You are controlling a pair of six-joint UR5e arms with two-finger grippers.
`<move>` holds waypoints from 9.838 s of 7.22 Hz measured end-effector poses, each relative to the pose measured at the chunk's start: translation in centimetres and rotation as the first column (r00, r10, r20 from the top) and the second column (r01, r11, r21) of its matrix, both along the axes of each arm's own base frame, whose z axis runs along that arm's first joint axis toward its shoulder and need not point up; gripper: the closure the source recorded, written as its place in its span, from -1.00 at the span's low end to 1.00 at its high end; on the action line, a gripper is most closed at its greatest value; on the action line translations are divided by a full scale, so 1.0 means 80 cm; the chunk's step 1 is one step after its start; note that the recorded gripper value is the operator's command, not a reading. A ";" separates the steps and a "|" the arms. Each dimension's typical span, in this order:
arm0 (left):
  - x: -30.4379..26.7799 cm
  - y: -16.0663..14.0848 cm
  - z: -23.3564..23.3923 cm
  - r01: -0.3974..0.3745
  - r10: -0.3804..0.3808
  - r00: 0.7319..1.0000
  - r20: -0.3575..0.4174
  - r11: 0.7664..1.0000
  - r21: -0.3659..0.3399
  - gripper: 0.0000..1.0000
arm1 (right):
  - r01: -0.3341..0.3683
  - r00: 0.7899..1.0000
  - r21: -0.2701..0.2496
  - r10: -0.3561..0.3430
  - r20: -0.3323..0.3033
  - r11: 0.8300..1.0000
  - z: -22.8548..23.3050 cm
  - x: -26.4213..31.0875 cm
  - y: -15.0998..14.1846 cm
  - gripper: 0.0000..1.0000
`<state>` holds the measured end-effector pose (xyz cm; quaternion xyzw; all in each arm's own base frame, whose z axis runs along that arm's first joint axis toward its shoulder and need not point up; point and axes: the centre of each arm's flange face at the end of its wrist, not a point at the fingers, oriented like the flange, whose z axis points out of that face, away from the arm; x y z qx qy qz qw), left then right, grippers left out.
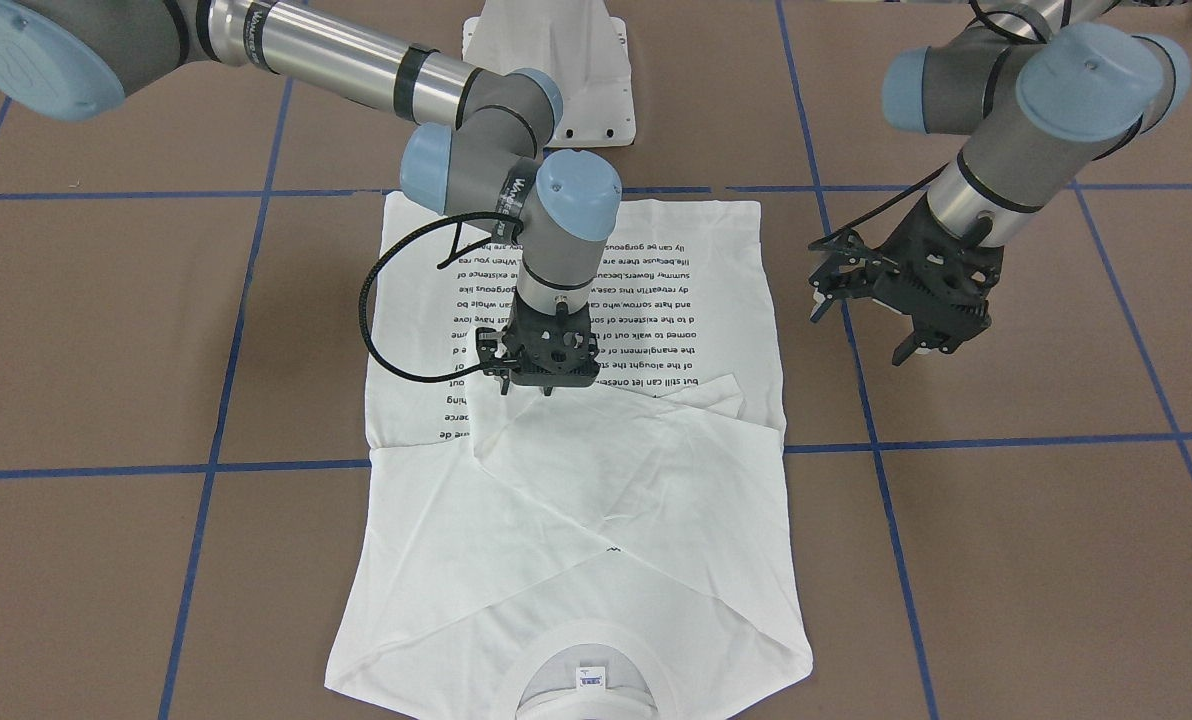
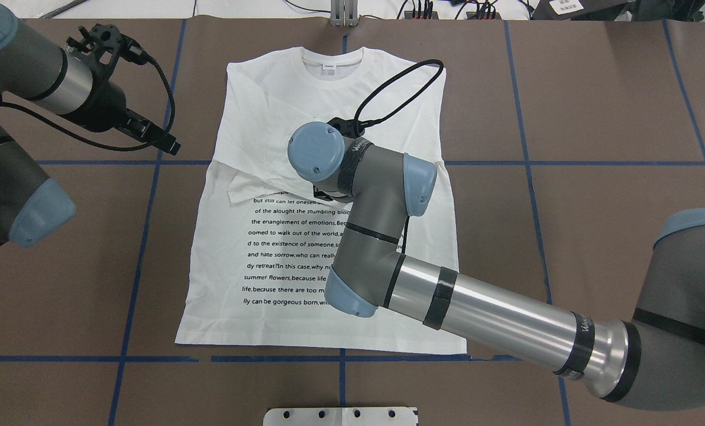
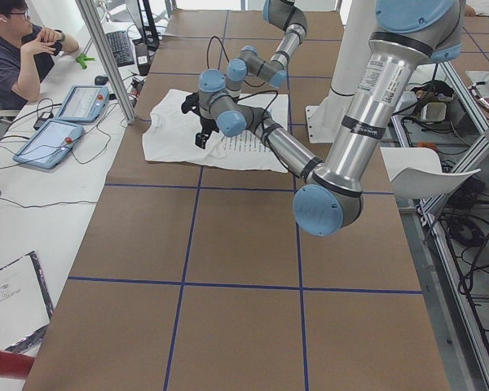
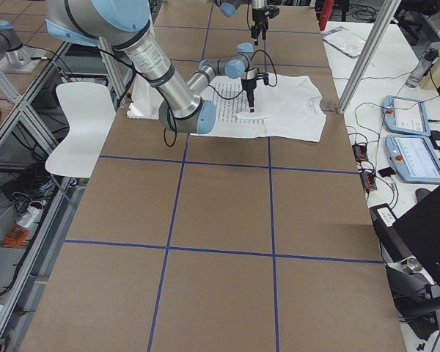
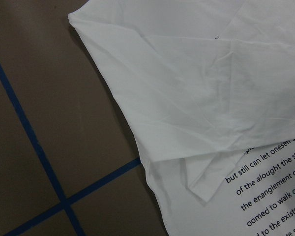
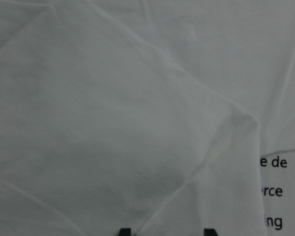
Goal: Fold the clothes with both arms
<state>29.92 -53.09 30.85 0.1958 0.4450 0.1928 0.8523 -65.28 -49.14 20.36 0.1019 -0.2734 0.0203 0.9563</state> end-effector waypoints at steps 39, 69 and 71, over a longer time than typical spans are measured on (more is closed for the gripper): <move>0.215 0.346 0.095 0.240 -0.209 0.971 0.119 0.872 -0.426 -0.21 | -0.059 0.975 -0.106 0.080 0.206 0.993 0.110 0.238 0.231 -1.00; 0.188 0.361 0.028 0.148 -0.162 0.987 0.007 0.882 -0.448 1.00 | -0.026 0.982 -0.085 0.042 0.184 0.996 0.191 0.189 0.353 0.08; 0.185 0.361 0.023 0.145 -0.162 0.987 -0.001 0.882 -0.448 1.00 | -0.023 0.983 -0.085 0.038 0.182 0.996 0.192 0.187 0.355 0.83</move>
